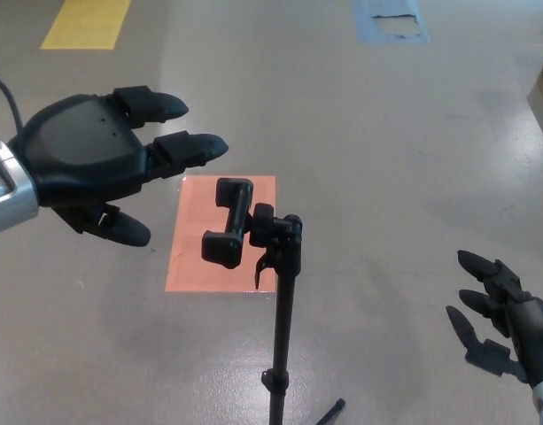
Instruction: The robot uses its left hand to grab the top of a phone stand kept on the floor and tilt it upwards to adjust its angle
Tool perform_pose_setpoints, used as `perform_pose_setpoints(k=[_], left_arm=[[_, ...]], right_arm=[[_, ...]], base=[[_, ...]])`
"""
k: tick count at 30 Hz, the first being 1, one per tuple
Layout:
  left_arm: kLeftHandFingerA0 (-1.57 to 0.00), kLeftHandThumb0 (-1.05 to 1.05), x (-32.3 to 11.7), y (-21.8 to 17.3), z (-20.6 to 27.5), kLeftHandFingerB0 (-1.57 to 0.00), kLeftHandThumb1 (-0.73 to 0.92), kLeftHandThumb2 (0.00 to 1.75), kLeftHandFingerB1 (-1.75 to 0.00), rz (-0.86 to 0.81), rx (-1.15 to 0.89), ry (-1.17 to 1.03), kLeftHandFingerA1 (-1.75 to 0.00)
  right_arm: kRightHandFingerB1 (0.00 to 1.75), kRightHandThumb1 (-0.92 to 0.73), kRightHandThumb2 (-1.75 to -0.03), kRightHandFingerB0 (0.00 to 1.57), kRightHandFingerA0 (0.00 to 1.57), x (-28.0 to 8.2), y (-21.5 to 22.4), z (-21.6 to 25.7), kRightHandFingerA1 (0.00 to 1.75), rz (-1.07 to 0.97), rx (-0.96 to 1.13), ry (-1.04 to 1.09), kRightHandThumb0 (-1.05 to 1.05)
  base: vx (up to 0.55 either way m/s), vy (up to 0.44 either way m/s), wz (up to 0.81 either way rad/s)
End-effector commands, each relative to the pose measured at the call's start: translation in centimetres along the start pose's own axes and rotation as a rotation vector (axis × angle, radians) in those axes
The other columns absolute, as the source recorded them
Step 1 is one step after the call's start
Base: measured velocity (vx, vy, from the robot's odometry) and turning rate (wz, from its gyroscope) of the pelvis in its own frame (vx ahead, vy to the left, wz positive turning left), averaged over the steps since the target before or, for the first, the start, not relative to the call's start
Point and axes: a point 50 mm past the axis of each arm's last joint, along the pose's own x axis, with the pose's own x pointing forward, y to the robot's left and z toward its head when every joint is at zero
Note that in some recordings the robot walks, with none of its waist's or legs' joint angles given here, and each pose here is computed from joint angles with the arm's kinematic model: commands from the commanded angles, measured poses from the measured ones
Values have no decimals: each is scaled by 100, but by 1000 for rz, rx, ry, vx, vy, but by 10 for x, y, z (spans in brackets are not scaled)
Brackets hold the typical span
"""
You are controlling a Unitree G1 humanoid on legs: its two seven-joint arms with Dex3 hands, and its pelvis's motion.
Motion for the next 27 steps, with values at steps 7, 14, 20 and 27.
perform_pose_setpoints(k=[7,14,20,27], left_arm=[[-7,-85,2,5,9,0,65,104,-20,19,14,-60,-24],[-13,-88,5,3,13,-1,82,66,-22,28,3,-82,-25],[-9,-85,5,1,15,0,64,102,-20,19,4,-84,-28],[-12,-89,7,-4,15,0,81,69,-20,9,-5,-77,-25]], right_arm=[[40,-67,-89,11,21,1,-6,0,46,-17,-5,-9,-69],[40,-66,-90,10,21,1,-7,0,46,-23,-5,-11,-68],[40,-66,-90,10,21,1,-6,1,46,-19,-10,-10,-67],[40,-66,-90,11,21,0,-6,0,46,-19,-13,-9,-68]], base=[[0,0,0],[0,0,0],[0,0,0],[0,0,0]])
